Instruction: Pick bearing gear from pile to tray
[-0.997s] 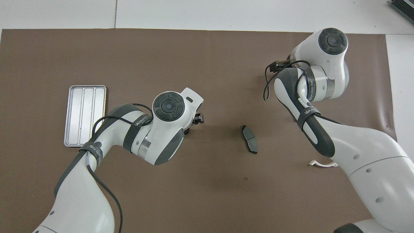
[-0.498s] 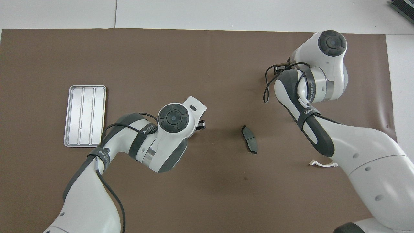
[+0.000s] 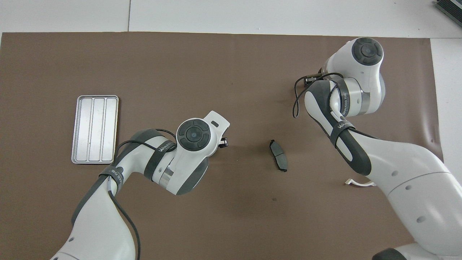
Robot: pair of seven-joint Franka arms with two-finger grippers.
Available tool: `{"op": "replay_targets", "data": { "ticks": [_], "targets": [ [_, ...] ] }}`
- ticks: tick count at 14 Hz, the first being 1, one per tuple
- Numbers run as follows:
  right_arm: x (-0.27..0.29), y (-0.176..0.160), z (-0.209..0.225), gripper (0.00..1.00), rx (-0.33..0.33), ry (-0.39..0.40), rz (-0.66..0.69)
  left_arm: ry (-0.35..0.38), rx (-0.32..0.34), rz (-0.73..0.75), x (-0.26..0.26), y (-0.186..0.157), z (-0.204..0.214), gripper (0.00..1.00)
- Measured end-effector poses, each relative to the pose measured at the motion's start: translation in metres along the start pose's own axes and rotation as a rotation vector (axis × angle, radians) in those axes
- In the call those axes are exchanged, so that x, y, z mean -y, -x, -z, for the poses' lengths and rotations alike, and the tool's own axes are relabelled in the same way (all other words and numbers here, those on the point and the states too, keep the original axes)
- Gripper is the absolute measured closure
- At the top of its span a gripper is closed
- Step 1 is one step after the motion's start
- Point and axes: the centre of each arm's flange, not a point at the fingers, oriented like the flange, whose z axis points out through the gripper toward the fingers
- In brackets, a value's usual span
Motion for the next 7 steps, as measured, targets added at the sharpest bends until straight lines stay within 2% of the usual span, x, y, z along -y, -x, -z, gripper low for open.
{"op": "replay_targets", "data": {
  "ticks": [2, 3, 4, 5, 7],
  "targets": [
    [0.0008, 0.0, 0.0004, 0.48, 0.0, -0.004, 0.0, -0.001, 0.0, 0.0, 0.0005, 0.0003, -0.0005, 0.54],
    [0.0037, -0.0001, 0.002, 0.57, -0.002, -0.012, 0.0, 0.0, 0.0, 0.0, 0.0006, 0.0004, -0.0006, 0.54],
    [0.0059, 0.0002, 0.0031, 0.68, -0.003, -0.016, 0.002, 0.0, 0.0, 0.0, 0.0007, 0.0005, -0.0006, 0.62],
    [0.0065, 0.0003, 0.0033, 0.77, -0.003, -0.017, 0.003, 0.0, 0.0, 0.0, 0.0008, 0.0006, -0.0007, 0.62],
    [0.0064, 0.0003, 0.0033, 0.77, -0.003, -0.017, 0.003, 0.0, -0.001, 0.0, 0.001, 0.0005, -0.0004, 0.65]
  ]
}}
